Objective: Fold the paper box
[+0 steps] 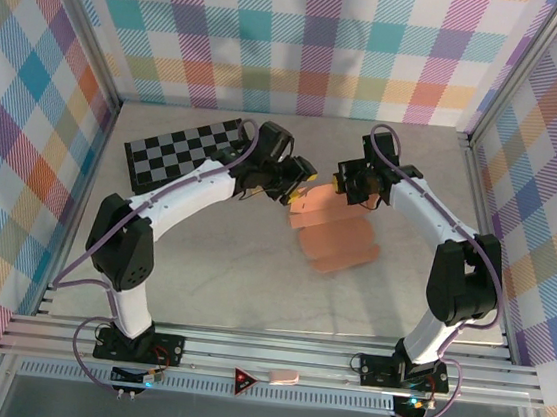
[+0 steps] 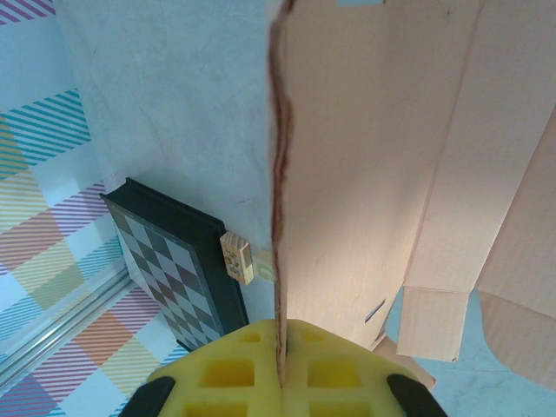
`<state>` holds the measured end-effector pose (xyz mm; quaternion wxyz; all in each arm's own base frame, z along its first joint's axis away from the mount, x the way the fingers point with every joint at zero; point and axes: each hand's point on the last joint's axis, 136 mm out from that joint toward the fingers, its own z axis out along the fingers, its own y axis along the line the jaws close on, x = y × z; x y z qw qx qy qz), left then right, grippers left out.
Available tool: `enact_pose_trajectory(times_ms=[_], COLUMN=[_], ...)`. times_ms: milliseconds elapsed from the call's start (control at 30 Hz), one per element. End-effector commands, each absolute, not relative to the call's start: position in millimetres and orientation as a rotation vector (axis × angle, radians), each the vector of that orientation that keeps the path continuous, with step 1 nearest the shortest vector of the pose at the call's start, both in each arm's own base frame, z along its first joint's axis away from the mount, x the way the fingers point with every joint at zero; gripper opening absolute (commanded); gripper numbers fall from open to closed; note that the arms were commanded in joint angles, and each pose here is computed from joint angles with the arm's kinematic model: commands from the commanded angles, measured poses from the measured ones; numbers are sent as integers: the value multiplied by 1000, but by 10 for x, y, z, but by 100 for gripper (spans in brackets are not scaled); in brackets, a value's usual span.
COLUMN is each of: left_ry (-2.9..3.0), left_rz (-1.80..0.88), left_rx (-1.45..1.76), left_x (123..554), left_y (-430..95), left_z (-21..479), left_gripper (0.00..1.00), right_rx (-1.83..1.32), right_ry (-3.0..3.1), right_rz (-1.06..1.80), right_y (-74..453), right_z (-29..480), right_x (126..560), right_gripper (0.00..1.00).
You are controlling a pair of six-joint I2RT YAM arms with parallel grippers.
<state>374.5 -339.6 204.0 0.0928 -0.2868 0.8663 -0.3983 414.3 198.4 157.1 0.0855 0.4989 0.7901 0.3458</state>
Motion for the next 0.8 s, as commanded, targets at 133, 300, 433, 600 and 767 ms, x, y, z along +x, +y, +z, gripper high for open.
enact_pose_trajectory(times_ms=[133, 300, 433, 600, 767], left_ry=[2586, 2565, 2533, 2486, 2470], left_rz=[-1235, -1273, -1310, -1383, -1374], left_rx=[-897, -906, -892, -893, -857], left_x=[3780, 3864, 3996, 4117, 4147], left_y=[-3545, -3636, -3739, -3853, -3825], left_z=[1999, 1990, 2064, 2128, 2183], left_gripper=[55, 54, 52, 46, 36], right_rx=[1479, 1472, 1476, 1483, 1476], right_ry=[2320, 2318, 2319, 2314, 2296], right_rz=[1081, 1093, 1108, 1117, 1115], right_y=[2061, 2077, 2099, 2108, 2092], right_z=[1710, 1742, 1745, 1736, 1768], right_x=[4210, 4216, 4199, 4191, 4211], right_gripper=[0, 0, 0, 0, 0])
